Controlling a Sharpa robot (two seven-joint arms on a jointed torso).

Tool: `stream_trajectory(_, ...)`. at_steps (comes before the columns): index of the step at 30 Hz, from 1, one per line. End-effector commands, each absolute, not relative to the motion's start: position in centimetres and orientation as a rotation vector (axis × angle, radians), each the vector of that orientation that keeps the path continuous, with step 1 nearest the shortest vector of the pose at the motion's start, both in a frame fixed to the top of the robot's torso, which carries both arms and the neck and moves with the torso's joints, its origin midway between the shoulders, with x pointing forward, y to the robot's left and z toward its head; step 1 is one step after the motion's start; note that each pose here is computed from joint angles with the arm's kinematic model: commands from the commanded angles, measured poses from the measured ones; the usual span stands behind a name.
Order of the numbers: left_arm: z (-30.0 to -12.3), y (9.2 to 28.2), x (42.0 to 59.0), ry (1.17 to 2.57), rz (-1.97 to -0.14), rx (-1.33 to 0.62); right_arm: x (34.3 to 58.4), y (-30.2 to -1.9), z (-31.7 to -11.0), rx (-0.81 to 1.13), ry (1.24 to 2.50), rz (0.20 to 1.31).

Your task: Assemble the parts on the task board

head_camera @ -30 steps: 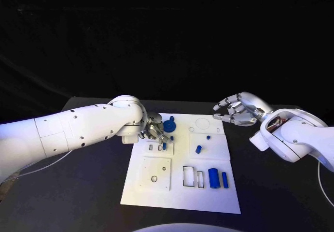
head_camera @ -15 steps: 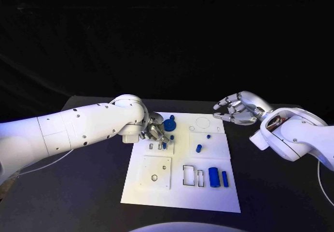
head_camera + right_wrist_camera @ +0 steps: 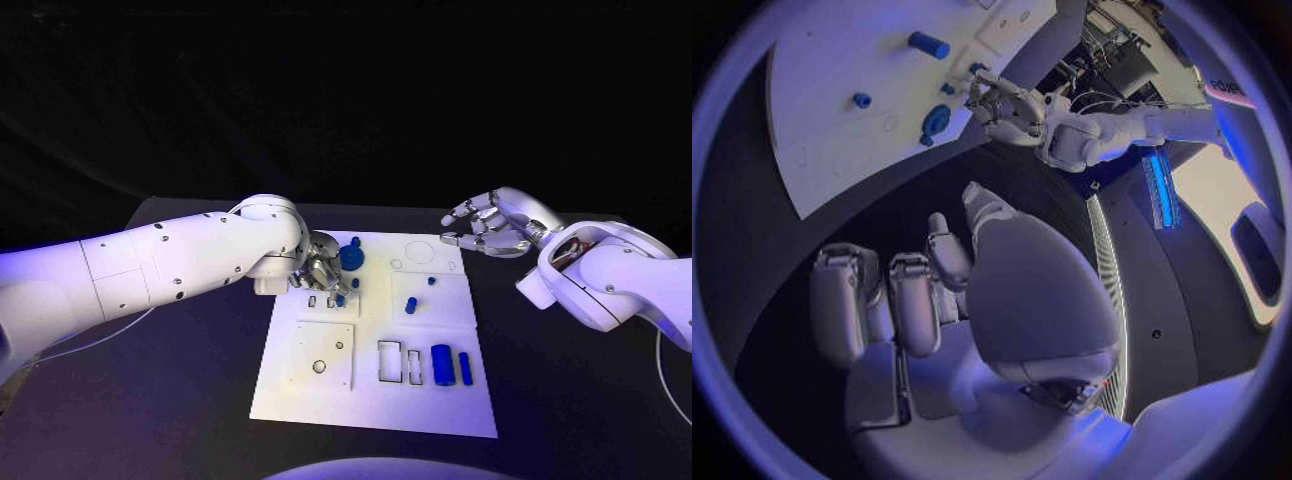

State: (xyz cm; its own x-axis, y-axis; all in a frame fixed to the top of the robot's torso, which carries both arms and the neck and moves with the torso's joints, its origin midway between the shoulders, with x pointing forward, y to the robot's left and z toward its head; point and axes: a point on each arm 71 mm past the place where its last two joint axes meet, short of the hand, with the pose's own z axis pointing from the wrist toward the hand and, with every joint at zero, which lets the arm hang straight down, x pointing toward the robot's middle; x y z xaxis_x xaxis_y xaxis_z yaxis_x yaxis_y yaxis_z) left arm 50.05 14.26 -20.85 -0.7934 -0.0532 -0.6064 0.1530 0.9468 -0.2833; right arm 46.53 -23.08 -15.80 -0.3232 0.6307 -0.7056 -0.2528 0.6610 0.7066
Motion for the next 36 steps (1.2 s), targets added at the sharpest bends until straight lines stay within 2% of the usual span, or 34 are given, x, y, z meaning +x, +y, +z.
stream_trajectory(1, -20.86, 14.11, 49.97, 2.471, -0.427, 0.079, 46.48, -22.96, -15.95, 0.3, 1.697, 0.917)
stream_trajectory(21, -20.97, 14.2, 50.05, 2.486, -0.425, 0.078, 46.47, -22.98, -16.05, 0.3, 1.703, 0.914)
stream_trajectory(36, -20.93, 14.42, 49.97, 2.495, -0.493, -0.012, 46.51, -23.01, -16.07, 0.302, 1.699, 0.913)
